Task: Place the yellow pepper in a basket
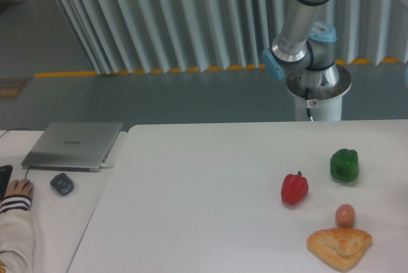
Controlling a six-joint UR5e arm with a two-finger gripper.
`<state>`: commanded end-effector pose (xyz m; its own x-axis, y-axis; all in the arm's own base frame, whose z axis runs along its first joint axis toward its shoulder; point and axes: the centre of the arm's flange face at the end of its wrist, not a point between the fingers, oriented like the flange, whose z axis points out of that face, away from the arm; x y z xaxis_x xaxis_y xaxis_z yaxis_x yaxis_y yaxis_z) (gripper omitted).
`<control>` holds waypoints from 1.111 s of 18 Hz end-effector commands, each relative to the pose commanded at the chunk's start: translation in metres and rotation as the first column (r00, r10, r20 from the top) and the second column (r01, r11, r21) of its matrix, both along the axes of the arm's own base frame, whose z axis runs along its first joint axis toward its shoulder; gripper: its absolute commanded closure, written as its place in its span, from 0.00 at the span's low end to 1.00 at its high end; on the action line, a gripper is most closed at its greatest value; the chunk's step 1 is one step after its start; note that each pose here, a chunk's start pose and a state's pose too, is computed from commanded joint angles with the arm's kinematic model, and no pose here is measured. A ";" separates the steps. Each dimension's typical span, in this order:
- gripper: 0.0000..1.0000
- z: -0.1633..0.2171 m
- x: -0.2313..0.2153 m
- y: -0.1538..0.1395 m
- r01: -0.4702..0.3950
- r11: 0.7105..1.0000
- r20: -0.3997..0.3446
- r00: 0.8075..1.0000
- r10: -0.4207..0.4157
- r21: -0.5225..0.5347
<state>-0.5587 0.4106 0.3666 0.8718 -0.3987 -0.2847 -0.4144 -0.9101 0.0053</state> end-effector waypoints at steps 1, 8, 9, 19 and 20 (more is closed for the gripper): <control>0.00 -0.002 0.011 0.007 0.015 1.000 0.024 1.000 -0.015 -0.011; 0.00 -0.010 0.077 0.041 0.098 0.994 0.135 0.987 -0.091 -0.040; 0.00 -0.002 0.083 0.041 0.101 0.994 0.152 0.984 -0.095 -0.030; 0.00 0.002 0.157 0.064 0.201 0.977 0.285 0.943 -0.173 -0.072; 0.00 0.002 0.163 0.069 0.208 0.975 0.283 0.942 -0.180 -0.073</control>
